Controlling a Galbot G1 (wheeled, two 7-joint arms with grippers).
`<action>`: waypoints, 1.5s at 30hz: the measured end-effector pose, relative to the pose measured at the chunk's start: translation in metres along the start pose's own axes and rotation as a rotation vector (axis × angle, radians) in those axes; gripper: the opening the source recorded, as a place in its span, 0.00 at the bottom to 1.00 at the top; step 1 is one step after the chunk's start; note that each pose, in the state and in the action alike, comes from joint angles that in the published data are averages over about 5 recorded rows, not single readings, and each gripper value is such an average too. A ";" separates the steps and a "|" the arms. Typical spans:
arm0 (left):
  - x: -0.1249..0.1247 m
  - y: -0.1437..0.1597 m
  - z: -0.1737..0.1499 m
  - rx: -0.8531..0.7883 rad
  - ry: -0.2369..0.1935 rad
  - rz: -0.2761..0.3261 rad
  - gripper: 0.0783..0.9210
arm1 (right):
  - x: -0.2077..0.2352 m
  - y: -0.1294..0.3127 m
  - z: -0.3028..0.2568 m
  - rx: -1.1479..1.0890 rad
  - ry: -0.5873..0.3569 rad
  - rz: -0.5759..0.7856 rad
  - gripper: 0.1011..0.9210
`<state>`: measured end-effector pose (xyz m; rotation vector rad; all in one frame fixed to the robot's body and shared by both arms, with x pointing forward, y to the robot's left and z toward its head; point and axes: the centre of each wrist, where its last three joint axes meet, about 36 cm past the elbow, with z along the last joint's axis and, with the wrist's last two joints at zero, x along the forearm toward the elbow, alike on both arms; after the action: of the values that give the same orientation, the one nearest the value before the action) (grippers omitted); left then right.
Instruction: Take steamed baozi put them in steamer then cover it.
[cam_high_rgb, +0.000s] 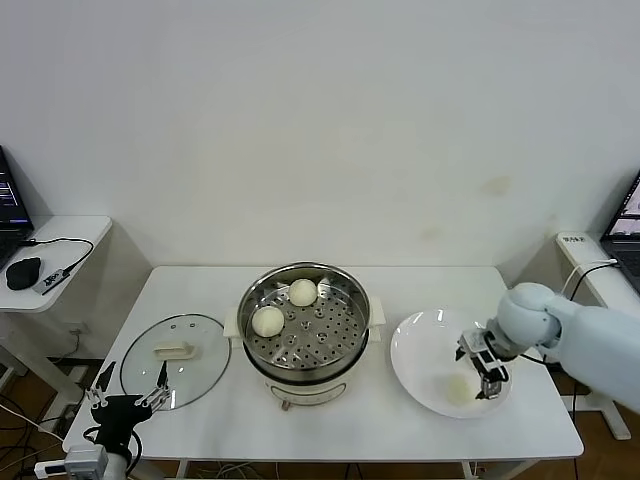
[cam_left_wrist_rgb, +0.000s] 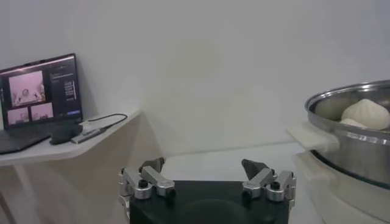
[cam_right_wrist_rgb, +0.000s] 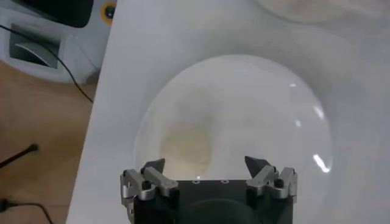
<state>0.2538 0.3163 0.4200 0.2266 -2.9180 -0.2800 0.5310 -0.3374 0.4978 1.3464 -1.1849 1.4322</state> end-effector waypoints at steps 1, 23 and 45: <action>0.000 0.000 0.000 0.000 0.000 0.000 0.88 | -0.003 0.001 0.001 -0.002 0.001 -0.001 0.88; 0.000 0.001 0.001 -0.002 0.001 -0.005 0.88 | -0.040 -0.001 0.003 -0.042 -0.001 0.004 0.81; 0.000 0.002 -0.003 -0.001 -0.012 -0.009 0.88 | -0.006 -0.020 0.009 -0.073 -0.027 0.010 0.66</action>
<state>0.2541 0.3171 0.4236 0.2388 -2.9292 -0.2845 0.5527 -0.3420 0.4939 1.3149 -1.2513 1.3681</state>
